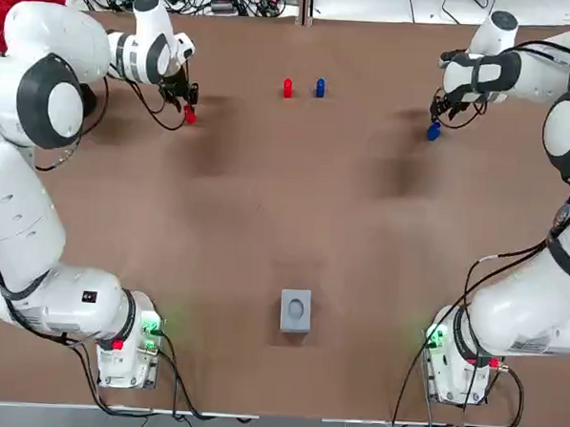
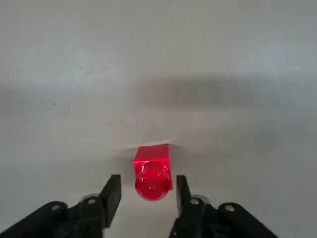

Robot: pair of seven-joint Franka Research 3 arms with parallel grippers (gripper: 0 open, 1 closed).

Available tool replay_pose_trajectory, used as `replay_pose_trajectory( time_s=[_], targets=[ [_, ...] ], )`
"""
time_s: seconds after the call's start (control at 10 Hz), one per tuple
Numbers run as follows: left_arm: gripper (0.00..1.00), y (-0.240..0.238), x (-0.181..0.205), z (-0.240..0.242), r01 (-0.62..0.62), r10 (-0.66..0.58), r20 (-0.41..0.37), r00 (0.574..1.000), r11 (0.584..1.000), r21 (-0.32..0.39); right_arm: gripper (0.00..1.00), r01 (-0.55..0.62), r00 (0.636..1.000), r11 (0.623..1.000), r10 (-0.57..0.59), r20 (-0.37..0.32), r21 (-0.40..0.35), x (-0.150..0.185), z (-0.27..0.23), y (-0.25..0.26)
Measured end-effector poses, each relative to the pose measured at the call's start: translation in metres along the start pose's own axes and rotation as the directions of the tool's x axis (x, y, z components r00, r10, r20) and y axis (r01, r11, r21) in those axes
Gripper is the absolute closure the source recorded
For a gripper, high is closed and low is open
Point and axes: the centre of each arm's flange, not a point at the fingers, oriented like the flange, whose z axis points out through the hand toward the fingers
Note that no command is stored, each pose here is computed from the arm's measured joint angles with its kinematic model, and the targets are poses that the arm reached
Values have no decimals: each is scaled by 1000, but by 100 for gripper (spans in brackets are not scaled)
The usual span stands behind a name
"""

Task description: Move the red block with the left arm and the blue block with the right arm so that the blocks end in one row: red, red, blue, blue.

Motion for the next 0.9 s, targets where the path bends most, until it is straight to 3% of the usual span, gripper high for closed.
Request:
replay_pose_trajectory(
  time_s=[0.1, 0.2, 0.6, 0.7, 0.9],
  targets=[
    [53, 0, 0, 0, 0, 0, 0, 1000, 1000, 0, 28, 1, 1000, 1000, -1, 7, 2, -2, 3, -1],
    [70, 0, 0, 0, 0, 0, 0, 1000, 1000, 0, 28, 3, 1000, 1000, -3, 15, 4, -5, 6, -3],
    [70, 2, 1, 0, -5, 5, -2, 1000, 1000, 1, 33, 1, 1000, 1000, -2, 17, 10, -7, 9, -6],
    [70, 3, 2, 0, -22, 22, -5, 1000, 1000, 14, 41, -3, 1000, 1000, 2, 16, 13, -7, 9, -6],
    [70, 5, 5, 0, -56, 56, -13, 998, 998, 38, 47, -7, 1000, 1000, 7, 19, 16, -8, 11, -6]
  ],
)
